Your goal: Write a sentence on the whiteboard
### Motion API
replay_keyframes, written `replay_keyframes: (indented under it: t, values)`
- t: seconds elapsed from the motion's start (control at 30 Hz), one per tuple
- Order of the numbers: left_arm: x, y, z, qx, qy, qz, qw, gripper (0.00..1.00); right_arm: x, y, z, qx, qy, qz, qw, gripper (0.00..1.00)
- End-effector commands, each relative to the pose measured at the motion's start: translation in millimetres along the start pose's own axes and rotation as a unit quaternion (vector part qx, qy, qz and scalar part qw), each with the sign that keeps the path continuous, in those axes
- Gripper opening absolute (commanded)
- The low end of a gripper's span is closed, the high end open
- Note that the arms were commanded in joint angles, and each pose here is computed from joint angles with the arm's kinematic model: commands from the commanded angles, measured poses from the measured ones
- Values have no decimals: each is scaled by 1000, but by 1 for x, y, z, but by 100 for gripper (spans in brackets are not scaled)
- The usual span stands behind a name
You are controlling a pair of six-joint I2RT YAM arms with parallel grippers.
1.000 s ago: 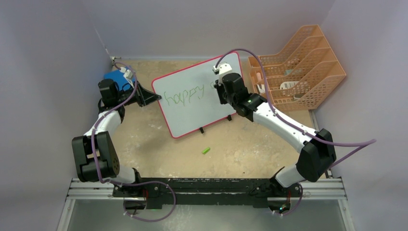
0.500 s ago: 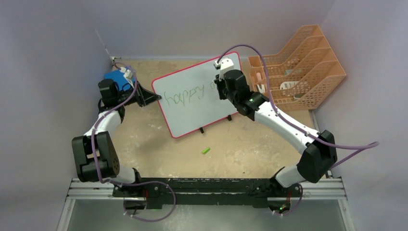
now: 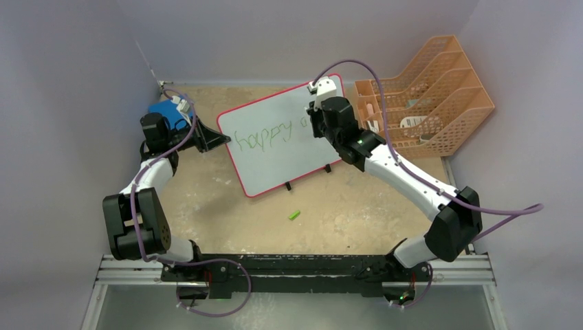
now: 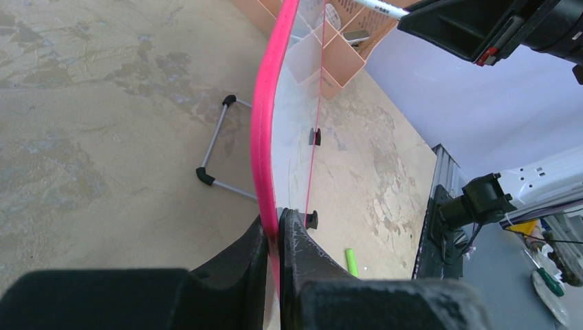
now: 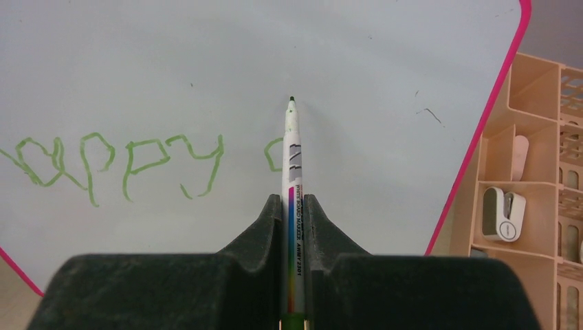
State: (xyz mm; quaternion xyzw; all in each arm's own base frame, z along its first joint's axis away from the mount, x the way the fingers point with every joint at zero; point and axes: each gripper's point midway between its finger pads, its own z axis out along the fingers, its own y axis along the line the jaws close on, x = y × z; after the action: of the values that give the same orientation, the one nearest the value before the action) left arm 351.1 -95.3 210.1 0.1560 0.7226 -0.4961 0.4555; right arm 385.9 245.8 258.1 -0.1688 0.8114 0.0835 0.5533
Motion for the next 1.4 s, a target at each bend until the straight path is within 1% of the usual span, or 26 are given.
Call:
replay_keyframes:
  t: [0.0,0.57,0.8,1.37]
  values:
    - [-13,-7,3,5,-6,47,999,0,-46,-5,-5,10,-63,16,998,0]
    - [-13,-7,3,6,-5,47,999,0,-27,-1,8,8,-36,7,999,0]
    - [-14,-8,3,6,-6,49,999,0,-12,1,13,6,-12,1,1000,0]
    - [-14,-7,3,4,-6,49,999,0,7,3,8,-5,17,0,1000,0]
